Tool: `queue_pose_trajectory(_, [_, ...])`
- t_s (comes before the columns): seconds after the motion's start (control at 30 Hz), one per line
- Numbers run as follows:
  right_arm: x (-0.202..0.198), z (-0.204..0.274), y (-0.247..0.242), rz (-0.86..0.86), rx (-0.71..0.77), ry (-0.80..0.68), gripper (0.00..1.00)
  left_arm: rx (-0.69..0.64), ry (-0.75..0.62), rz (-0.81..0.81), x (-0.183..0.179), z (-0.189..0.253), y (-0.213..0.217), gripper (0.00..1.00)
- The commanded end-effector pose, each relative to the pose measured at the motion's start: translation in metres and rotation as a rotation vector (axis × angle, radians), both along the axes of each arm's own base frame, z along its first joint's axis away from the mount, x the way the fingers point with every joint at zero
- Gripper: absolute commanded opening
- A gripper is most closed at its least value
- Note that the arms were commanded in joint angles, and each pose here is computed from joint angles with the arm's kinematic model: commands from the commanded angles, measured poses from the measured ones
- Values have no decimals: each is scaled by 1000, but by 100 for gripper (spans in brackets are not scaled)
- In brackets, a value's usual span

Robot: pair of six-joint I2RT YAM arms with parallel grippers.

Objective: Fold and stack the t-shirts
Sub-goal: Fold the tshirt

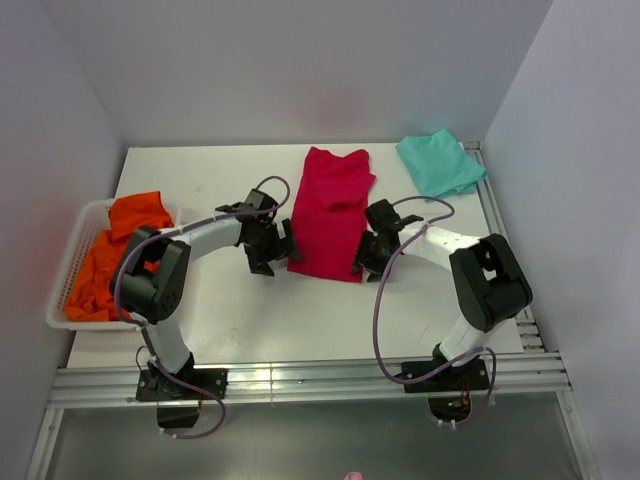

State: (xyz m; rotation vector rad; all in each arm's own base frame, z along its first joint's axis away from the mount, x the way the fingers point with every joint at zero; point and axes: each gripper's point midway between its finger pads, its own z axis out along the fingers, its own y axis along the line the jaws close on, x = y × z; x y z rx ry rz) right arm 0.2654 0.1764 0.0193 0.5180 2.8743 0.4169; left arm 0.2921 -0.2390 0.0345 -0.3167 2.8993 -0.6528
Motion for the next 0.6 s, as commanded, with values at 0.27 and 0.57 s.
queue_pose_trajectory(0.27, [7, -5, 1, -15, -17, -19, 50, -49, -38, -32, 6, -1, -19, 95])
queue_pose_trajectory(0.57, [9, -10, 1, -29, -31, -8, 39, -48, -20, -41, 0, -11, -20, 65])
